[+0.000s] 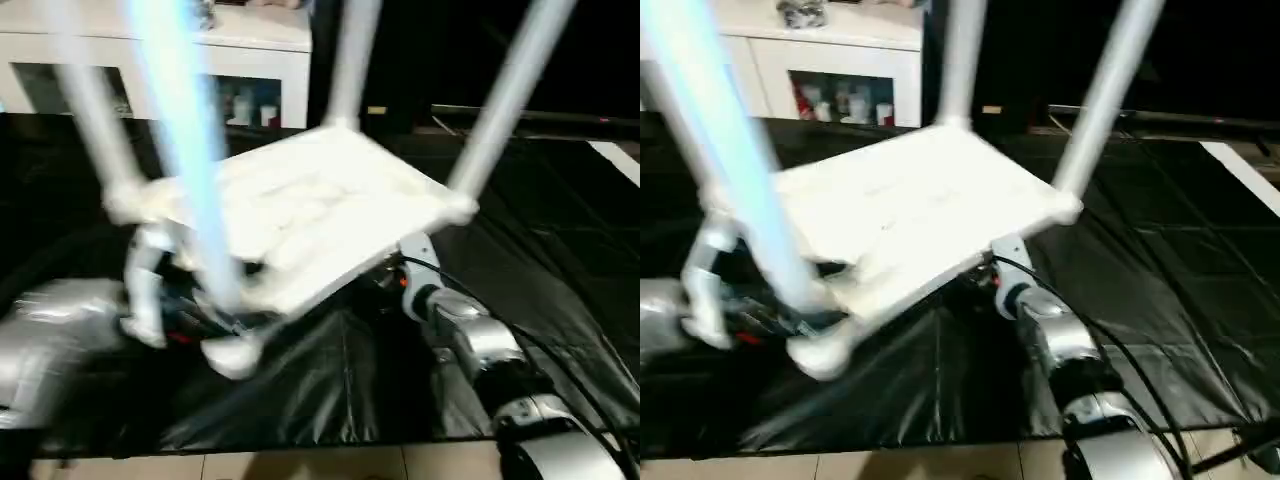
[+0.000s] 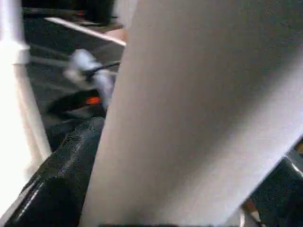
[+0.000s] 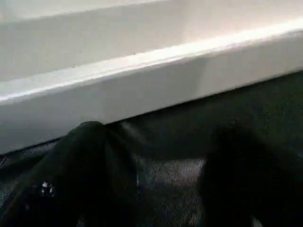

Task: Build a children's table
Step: Rotate table base

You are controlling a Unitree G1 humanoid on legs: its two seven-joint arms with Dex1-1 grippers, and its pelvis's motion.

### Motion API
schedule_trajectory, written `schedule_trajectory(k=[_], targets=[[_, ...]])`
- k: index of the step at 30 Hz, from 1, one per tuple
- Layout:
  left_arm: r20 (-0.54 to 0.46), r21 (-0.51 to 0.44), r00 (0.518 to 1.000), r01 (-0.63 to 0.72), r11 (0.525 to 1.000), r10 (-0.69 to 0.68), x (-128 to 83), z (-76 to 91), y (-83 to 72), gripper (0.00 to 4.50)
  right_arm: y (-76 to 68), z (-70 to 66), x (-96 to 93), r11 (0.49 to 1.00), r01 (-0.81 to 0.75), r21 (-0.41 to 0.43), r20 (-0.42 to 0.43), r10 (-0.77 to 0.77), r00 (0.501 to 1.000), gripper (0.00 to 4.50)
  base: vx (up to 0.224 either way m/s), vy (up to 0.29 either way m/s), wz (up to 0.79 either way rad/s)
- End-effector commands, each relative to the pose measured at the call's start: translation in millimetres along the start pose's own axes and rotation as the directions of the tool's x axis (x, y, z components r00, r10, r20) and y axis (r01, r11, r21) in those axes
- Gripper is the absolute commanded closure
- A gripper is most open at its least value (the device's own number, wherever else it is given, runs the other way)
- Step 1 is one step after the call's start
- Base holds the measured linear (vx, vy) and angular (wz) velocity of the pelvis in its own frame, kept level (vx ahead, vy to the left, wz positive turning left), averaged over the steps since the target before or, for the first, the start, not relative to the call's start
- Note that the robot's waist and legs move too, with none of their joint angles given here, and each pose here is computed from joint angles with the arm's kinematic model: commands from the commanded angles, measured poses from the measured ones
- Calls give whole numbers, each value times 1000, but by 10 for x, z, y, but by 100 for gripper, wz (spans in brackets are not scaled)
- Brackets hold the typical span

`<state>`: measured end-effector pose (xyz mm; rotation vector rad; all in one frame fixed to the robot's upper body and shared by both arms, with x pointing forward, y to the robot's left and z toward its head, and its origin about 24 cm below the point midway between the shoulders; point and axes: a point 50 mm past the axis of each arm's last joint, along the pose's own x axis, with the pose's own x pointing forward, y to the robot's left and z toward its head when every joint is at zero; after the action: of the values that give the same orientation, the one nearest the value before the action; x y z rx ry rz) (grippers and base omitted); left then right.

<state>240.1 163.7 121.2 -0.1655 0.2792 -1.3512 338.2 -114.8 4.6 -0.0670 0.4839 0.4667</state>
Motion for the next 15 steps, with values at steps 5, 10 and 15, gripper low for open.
schedule_trajectory(k=[5,10,15], targets=[[35,22,999,19,1000,-20,342,64,16,3,207,137,135,997,-40,-74,14,41,999,0,0,0,0],[59,44,998,22,999,-25,623,88,57,3,425,196,179,983,-176,-42,54,178,983,0,0,0,0],[100,74,995,0,997,-7,872,178,142,3,617,212,219,961,-277,-1,78,276,958,0,0,0,0]])
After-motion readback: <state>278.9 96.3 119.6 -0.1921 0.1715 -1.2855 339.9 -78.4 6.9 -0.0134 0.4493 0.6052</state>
